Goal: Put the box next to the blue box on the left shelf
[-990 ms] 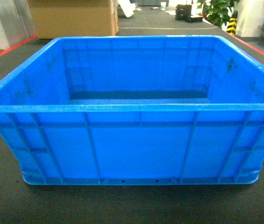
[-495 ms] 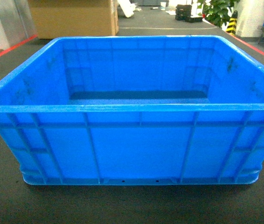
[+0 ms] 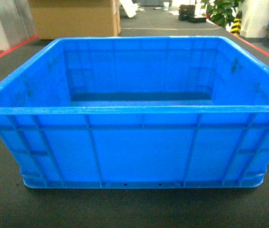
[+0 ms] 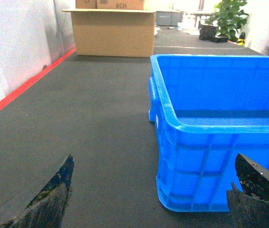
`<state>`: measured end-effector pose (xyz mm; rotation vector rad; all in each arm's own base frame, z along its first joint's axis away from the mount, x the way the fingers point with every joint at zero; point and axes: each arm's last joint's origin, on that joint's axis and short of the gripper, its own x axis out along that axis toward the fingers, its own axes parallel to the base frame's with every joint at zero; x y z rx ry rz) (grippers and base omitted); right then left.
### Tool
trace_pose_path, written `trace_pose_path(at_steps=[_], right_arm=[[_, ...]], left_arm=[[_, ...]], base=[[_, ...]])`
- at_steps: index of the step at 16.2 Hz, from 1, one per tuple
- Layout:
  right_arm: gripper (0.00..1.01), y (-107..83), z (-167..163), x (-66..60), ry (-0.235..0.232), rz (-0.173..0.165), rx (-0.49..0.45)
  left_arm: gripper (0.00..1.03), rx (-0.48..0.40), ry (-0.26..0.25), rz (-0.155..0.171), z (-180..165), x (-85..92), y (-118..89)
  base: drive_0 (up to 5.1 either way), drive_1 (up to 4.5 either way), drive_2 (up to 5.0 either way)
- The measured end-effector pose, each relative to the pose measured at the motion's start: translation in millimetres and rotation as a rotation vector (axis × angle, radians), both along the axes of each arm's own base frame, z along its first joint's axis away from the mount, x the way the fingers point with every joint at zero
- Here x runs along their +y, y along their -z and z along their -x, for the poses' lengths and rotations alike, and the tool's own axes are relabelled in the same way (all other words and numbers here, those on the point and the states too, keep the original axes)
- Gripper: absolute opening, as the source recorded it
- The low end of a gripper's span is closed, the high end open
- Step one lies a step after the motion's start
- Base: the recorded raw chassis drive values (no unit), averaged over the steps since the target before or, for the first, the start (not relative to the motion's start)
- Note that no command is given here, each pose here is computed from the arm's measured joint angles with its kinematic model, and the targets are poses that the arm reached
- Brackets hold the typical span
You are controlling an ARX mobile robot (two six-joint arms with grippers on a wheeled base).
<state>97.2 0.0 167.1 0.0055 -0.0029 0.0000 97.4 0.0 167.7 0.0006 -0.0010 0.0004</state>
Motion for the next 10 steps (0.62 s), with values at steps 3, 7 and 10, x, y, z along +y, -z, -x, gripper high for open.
trace_pose_path(at_steps=[3, 7, 10], right_arm=[[0.98, 0.0, 0.0, 0.0, 0.000, 0.000, 0.000], [0.98, 0.0, 0.0, 0.0, 0.000, 0.000, 0.000], [0.98, 0.0, 0.0, 0.0, 0.000, 0.000, 0.000]], left_arm=[[0.98, 0.000, 0.000, 0.000, 0.0, 0.0, 0.0], [0.98, 0.000, 0.000, 0.000, 0.0, 0.0, 0.0], [0.98, 0.000, 0.000, 0.000, 0.0, 0.0, 0.1]], base=[[0.0, 0.00, 0.0], [0.0, 0.00, 0.0], [0.0, 0.00, 0.0]])
